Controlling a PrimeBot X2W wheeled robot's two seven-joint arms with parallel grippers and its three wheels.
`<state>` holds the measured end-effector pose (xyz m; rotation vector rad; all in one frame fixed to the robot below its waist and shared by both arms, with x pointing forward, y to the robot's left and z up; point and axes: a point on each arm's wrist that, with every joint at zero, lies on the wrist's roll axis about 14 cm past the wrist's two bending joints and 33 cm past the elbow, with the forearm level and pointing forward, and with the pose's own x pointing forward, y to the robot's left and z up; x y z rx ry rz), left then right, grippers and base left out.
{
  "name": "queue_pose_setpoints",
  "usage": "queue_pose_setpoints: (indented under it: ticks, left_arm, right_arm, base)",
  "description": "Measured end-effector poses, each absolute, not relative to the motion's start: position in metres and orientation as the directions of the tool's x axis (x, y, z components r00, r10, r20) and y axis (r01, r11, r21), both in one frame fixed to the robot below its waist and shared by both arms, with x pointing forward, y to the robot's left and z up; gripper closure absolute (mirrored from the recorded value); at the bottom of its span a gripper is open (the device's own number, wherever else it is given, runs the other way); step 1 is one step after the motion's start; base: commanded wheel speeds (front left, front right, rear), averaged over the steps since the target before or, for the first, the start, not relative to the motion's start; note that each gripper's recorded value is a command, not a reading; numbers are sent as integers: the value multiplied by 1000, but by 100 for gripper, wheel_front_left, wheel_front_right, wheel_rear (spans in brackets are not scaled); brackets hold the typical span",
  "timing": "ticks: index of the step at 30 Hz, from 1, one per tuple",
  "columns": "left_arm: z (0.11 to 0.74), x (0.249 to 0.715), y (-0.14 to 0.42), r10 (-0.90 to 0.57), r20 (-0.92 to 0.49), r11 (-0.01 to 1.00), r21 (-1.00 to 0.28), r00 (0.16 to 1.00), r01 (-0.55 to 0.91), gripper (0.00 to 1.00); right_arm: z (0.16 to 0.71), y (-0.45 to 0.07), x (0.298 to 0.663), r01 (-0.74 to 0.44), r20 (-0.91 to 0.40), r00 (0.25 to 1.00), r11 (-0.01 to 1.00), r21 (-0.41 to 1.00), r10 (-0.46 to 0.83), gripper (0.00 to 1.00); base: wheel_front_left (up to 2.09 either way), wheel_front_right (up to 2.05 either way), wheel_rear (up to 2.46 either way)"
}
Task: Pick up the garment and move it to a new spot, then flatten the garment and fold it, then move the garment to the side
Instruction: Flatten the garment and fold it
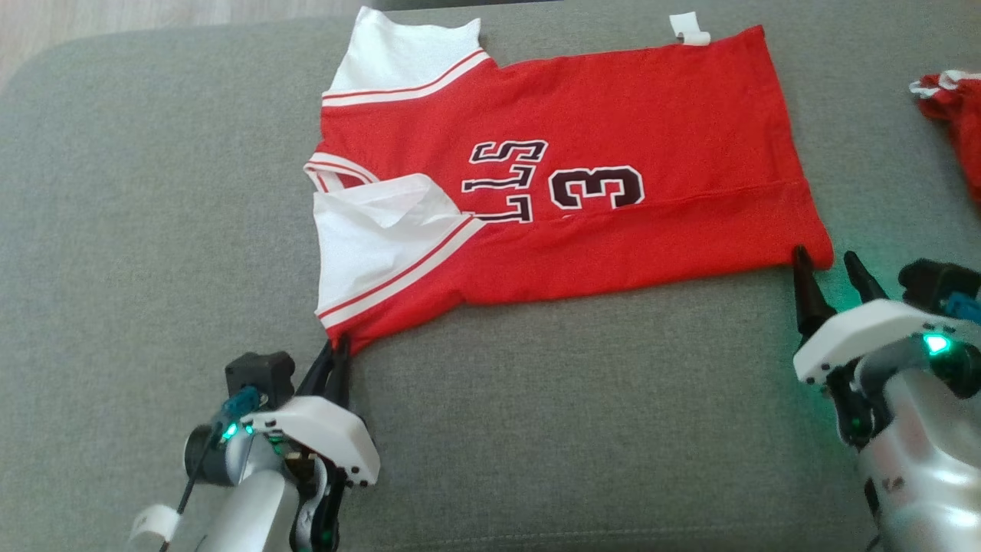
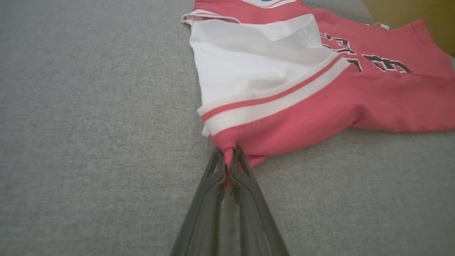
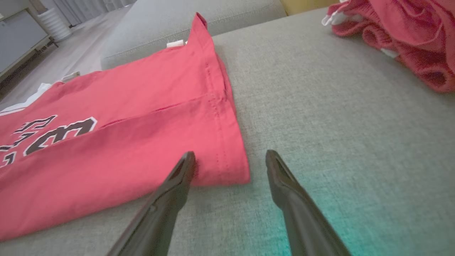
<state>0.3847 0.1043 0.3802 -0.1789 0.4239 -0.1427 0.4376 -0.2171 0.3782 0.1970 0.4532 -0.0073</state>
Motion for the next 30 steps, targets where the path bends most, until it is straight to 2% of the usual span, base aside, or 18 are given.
queue_pose_setpoints:
  ticks: [4, 5, 6, 7, 8, 19, 30]
  left_arm:
    - [381, 384, 107, -174, -398, 975, -197, 901, 101, 100]
    - [381, 384, 107, -174, -395, 976, -190, 902, 105, 100]
    - [381, 384, 107, -174, -395, 976, -190, 902, 105, 100]
    - [382, 384, 108, -174, -394, 977, -187, 903, 106, 100]
    - [382, 384, 109, -175, -394, 977, -183, 902, 109, 100]
    - [402, 375, 108, -235, -361, 970, -145, 903, 194, 100]
    - [397, 306, 102, -289, -427, 957, -157, 857, 245, 100]
  right_arm:
    - [368, -218, 442, 70, -494, 869, 981, 180, 29, 0]
    - [364, -218, 441, 72, -510, 860, 981, 178, 30, 4]
    - [364, -218, 441, 72, -510, 860, 981, 178, 30, 53]
    - [362, -217, 440, 73, -518, 855, 981, 178, 30, 89]
    - [360, -217, 439, 73, -524, 851, 981, 177, 31, 100]
    - [376, -223, 430, 54, -497, 867, 986, 159, 33, 100]
    - [366, -249, 366, 61, -523, 852, 989, 137, 20, 100]
  base:
    - [0, 0, 0]
    - [0, 0, 0]
    - [0, 0, 0]
    - [0, 0, 0]
    - [0, 0, 0]
    - [0, 0, 0]
    - [0, 0, 0]
